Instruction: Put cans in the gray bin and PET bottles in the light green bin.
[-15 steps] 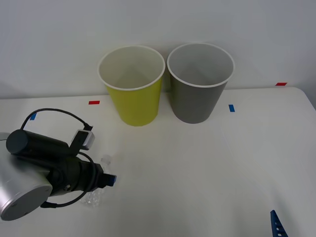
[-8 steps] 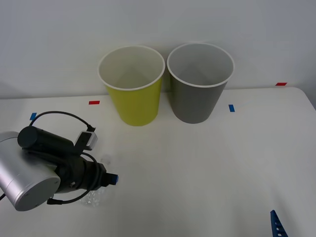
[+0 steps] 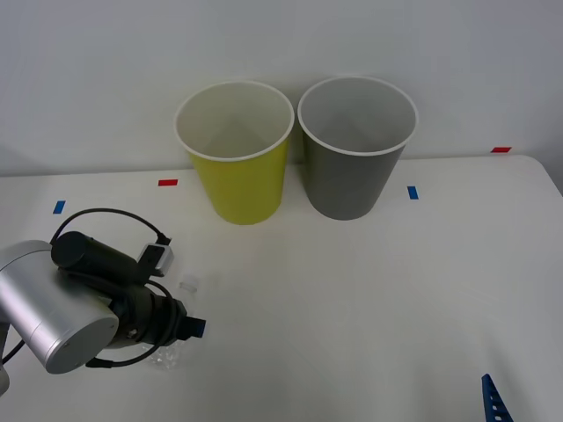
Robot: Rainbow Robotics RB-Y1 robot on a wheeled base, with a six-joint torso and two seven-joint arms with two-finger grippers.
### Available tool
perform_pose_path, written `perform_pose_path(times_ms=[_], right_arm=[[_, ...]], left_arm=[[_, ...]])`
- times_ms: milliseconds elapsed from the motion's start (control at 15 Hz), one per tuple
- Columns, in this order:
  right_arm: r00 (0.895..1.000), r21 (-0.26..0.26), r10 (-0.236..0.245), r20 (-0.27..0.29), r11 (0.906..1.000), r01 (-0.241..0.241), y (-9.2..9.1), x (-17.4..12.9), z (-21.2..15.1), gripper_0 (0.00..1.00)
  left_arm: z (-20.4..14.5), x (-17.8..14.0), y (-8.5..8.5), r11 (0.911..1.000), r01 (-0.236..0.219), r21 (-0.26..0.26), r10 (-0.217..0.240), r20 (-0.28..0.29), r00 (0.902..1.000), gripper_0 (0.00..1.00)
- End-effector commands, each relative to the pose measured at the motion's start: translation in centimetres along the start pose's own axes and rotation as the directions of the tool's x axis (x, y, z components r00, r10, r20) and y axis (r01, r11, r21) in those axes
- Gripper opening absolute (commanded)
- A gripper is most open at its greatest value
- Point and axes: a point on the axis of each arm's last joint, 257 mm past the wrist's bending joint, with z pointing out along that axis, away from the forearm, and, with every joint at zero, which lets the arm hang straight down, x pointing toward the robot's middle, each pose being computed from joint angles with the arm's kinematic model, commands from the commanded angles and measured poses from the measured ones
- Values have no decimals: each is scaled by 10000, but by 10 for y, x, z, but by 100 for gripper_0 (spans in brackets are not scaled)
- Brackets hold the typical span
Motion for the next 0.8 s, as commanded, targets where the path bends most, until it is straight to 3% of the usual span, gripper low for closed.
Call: perform_pose_path(times_ms=[67, 333, 733, 800], right_arm=[[10000, 0, 0, 0, 10000, 0, 0, 0, 0, 100], [10000, 0, 0, 0, 10000, 0, 0, 0, 0, 100], [10000, 0, 0, 0, 10000, 0, 0, 0, 0, 100], [10000, 0, 0, 0, 10000, 0, 0, 0, 0, 100]], left_arm=[[10, 0, 5, 9999, 130, -89, -132, -195, 9997, 100], [19, -4, 15, 9996, 33, -295, -45, -409, 9992, 100], [20, 2, 13, 9989, -254, -395, 214, -1000, 9948, 100], [23, 1, 13, 9982, -469, -375, 426, -1079, 9932, 100]])
